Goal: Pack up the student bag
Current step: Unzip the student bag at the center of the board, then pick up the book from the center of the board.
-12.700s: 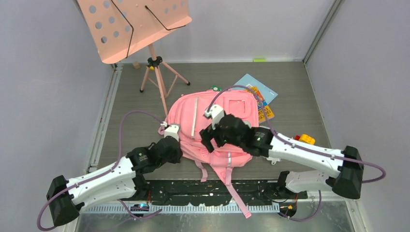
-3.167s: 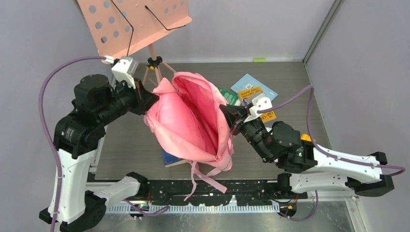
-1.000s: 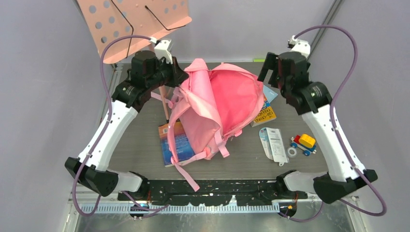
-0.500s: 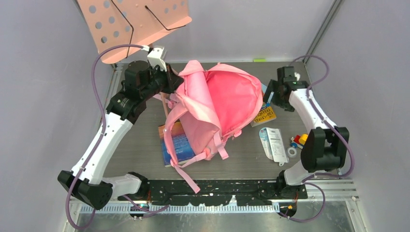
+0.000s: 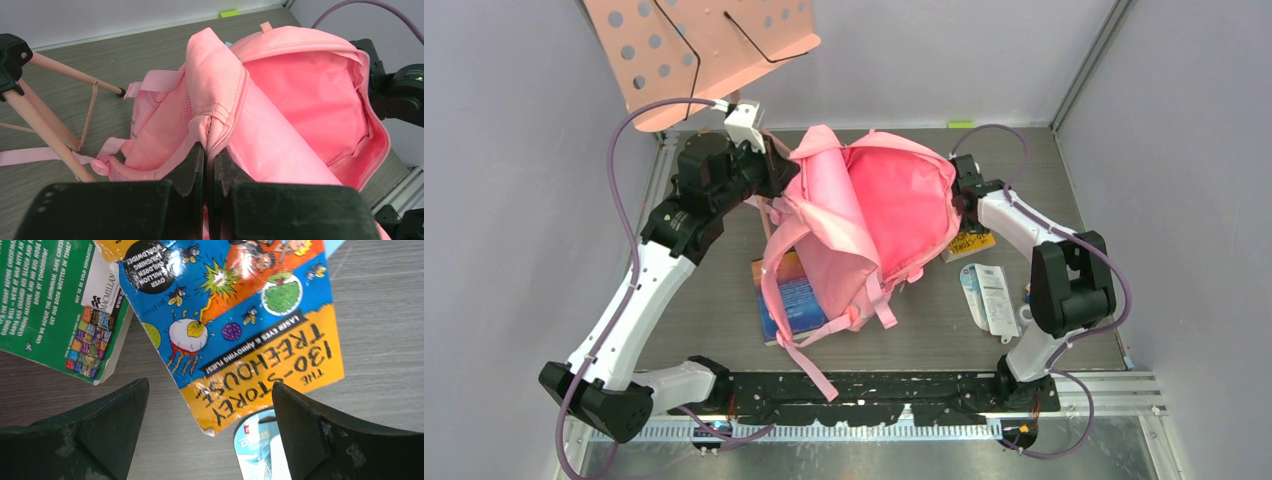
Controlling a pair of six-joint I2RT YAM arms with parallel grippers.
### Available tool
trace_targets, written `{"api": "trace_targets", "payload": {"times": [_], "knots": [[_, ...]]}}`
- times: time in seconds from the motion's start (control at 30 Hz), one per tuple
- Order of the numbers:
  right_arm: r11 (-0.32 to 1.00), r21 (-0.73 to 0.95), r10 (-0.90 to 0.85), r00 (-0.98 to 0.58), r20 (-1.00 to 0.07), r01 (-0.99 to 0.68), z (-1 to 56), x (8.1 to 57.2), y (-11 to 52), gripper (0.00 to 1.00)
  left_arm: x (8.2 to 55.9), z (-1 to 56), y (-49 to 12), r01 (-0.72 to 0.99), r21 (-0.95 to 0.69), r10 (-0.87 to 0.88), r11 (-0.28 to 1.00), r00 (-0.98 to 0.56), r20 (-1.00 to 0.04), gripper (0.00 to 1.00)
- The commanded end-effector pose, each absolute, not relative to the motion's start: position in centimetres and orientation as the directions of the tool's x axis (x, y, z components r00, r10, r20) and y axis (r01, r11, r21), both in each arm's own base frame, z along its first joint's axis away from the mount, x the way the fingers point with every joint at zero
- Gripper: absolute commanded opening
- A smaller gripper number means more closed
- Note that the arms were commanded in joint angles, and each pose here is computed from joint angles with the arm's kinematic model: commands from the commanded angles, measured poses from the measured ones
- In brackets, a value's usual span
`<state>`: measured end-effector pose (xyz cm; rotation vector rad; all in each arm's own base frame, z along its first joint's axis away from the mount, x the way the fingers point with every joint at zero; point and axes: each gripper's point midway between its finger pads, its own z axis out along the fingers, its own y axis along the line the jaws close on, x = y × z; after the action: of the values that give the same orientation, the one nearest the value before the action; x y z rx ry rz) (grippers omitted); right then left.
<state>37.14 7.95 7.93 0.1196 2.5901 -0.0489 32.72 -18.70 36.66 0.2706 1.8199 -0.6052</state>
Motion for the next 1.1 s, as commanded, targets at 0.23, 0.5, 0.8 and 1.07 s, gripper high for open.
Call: {"api": "trace_targets", "payload": {"times": [0.23, 0.5, 0.8, 1.07], "knots": [[0.970, -0.236, -0.172, -0.851, -0.495, -0.059, 5.5, 40.3, 10.4, 1.00, 31.9, 36.8, -18.2, 0.487, -0.229, -0.081, 0.843, -0.307, -0.948, 0.00], [0.880, -0.473, -0.288, -0.848, -0.445, -0.050, 4.2, 41.4, 9.3, 0.99, 31.8, 36.8, -18.3, 0.495, -0.233, -0.081, 0.837, -0.310, -0.947, 0.00], [0.847, -0.528, -0.328, -0.838, -0.436, -0.056, 2.8, 42.0, 9.5, 0.98, 31.8, 36.8, -18.4, 0.499, -0.238, -0.083, 0.833, -0.313, -0.946, 0.00], [0.842, -0.538, -0.335, -0.828, -0.450, -0.049, 2.3, 42.3, 9.4, 0.73, 31.8, 36.9, -18.7, 0.510, -0.241, -0.086, 0.826, -0.309, -0.947, 0.00]]}}
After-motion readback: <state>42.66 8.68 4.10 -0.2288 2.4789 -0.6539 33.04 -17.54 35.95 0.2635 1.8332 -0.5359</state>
